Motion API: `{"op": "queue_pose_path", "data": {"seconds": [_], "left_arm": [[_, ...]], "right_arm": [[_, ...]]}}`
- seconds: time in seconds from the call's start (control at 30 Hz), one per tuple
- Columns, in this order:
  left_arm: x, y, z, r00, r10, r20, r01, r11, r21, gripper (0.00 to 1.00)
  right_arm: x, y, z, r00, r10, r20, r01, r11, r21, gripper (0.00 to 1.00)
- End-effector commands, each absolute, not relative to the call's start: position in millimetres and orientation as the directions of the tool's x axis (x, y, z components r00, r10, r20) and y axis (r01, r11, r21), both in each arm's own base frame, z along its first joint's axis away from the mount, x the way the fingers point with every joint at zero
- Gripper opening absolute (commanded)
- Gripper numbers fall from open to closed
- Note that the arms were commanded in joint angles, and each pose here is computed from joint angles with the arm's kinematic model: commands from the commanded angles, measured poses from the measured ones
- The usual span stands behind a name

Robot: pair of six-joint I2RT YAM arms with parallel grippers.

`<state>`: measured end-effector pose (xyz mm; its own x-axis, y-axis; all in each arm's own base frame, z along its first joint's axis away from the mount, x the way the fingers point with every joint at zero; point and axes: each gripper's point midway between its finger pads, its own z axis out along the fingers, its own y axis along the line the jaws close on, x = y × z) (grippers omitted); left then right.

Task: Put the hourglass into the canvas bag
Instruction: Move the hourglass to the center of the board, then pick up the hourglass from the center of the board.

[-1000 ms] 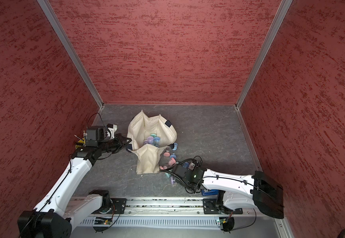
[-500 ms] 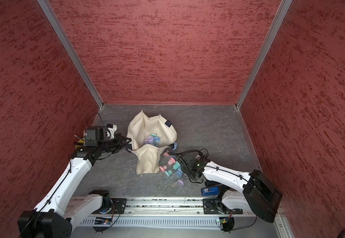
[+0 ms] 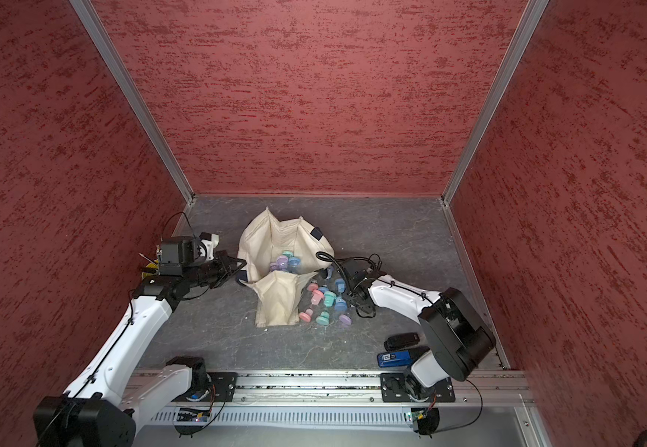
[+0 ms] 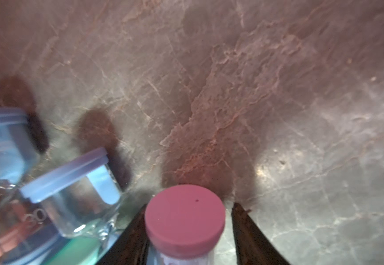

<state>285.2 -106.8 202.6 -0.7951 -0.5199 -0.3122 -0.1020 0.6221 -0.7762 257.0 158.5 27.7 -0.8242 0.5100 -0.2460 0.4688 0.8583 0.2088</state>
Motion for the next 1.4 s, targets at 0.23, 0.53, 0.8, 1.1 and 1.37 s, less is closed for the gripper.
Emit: {"op": "queue_pose_path", "data": {"seconds": [0.23, 0.53, 0.8, 1.1, 1.37], "left_arm": [[281, -104, 201, -0.794, -0.520, -0.315, -0.100, 0.623, -0.776, 0.00], [278, -102, 205, -0.790, -0.524, -0.318, -0.099, 0.621, -0.778, 0.00], [278, -102, 204, -0.790, -0.526, -0.316, -0.099, 0.618, -0.780, 0.00], [278, -103, 203, -0.793, -0.528, -0.306, -0.104, 0.611, -0.785, 0.00], [278, -101, 203, -0.789, -0.534, -0.303, -0.114, 0.613, -0.782, 0.00]], "right_arm": [[245, 147, 33, -0.828, 0.491, -0.272, 0.444, 0.869, 0.217, 0.62], [252, 142, 20, -0.827, 0.499, -0.259, 0.463, 0.866, 0.191, 0.47], [252, 134, 35, -0.796, 0.528, -0.297, 0.484, 0.849, 0.212, 0.25], [266, 125, 96, -0.722, 0.558, -0.410, 0.485, 0.830, 0.276, 0.12], [284, 127, 184, -0.636, 0.587, -0.501, 0.431, 0.809, 0.400, 0.11]]}}
